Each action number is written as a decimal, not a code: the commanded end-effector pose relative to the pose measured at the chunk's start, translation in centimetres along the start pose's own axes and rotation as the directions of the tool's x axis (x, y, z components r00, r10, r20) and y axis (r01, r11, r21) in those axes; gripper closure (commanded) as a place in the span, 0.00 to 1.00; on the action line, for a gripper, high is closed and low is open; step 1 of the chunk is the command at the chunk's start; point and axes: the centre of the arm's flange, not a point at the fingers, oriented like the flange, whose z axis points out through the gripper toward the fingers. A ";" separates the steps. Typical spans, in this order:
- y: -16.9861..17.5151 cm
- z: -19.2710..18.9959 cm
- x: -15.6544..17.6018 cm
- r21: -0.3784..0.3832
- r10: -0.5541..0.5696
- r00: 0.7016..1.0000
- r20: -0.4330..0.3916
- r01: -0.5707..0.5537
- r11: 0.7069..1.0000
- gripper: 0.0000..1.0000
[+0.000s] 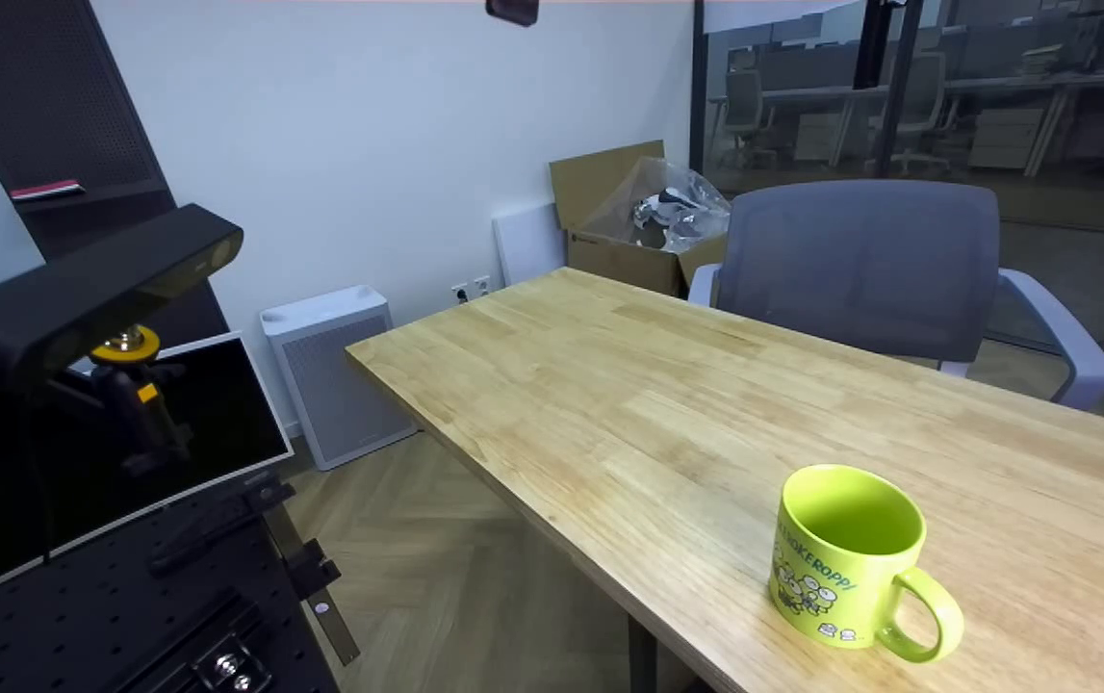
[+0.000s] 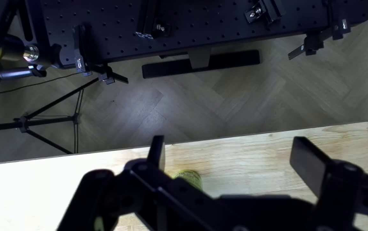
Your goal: Move the yellow mug to the other end of the table
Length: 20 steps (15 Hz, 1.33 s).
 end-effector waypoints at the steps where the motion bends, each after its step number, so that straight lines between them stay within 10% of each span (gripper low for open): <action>1: 0.0 -0.4 0.5 0.005 -0.002 0.999 -0.040 0.003 1.000 0.00; 9: 0.9 1.2 8.1 0.033 0.033 0.976 -0.214 -0.026 0.999 0.00; 20: 0.5 7.3 20.8 -0.034 0.051 0.980 -0.195 -0.059 0.998 0.00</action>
